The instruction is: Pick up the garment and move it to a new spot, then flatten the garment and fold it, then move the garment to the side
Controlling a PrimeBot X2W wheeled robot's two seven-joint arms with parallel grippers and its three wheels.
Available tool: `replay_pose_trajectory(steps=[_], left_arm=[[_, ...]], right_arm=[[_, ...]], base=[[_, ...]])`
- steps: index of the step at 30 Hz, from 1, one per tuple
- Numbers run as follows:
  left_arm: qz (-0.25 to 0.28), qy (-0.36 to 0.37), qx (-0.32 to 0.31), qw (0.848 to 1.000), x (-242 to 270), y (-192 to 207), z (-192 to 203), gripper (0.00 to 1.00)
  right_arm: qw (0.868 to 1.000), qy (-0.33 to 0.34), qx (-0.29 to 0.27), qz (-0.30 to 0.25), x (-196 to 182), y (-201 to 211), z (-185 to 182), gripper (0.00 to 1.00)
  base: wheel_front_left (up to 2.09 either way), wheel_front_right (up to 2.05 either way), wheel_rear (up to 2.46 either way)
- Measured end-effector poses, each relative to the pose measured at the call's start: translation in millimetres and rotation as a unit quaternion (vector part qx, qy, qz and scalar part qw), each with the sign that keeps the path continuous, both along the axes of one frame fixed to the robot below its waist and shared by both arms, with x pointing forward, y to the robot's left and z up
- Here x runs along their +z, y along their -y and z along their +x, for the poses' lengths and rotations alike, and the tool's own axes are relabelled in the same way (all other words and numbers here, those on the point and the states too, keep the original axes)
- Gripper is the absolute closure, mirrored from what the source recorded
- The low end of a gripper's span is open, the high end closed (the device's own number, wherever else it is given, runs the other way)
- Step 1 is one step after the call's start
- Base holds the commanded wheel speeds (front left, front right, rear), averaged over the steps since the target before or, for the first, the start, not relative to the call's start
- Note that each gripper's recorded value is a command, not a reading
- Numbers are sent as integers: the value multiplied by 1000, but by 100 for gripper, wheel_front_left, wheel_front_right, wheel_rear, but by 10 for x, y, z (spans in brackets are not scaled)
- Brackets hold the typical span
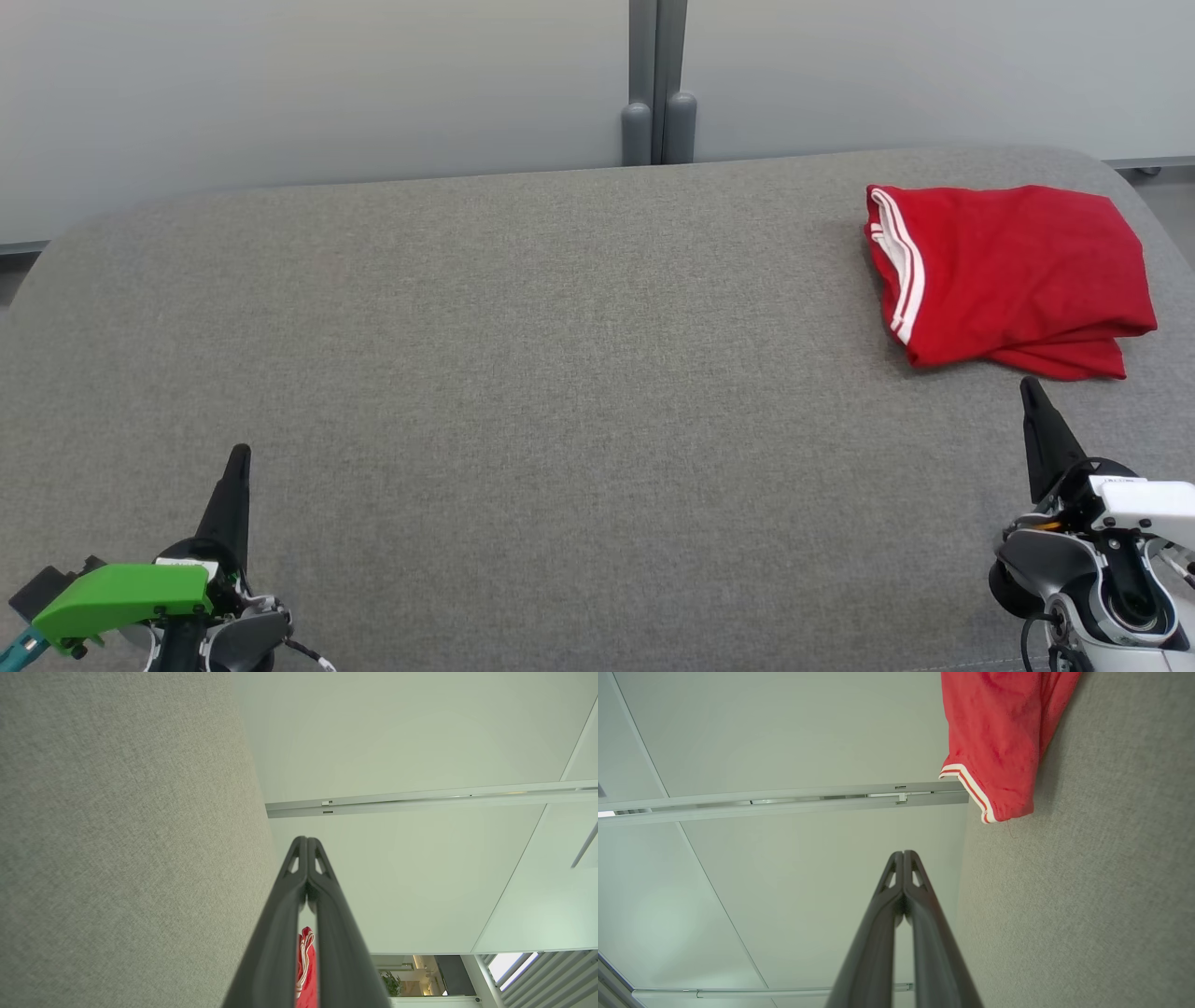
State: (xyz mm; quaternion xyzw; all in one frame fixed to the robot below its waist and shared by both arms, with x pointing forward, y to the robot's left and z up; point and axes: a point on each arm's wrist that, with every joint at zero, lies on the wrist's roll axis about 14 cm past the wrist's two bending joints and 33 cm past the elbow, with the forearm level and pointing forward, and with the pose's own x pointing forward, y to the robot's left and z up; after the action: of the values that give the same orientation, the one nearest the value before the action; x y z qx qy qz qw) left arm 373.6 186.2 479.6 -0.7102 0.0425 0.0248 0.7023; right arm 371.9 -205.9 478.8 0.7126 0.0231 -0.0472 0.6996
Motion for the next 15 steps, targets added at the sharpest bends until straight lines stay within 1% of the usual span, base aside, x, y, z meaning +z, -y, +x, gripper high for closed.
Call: replay_pose_trajectory(steps=[15], left_arm=[[0, 0, 0, 1000, 2, -3, 1, 100]], right_arm=[[1000, 0, 0, 1, 0, -2, 0, 100]], base=[[0, 0, 0]])
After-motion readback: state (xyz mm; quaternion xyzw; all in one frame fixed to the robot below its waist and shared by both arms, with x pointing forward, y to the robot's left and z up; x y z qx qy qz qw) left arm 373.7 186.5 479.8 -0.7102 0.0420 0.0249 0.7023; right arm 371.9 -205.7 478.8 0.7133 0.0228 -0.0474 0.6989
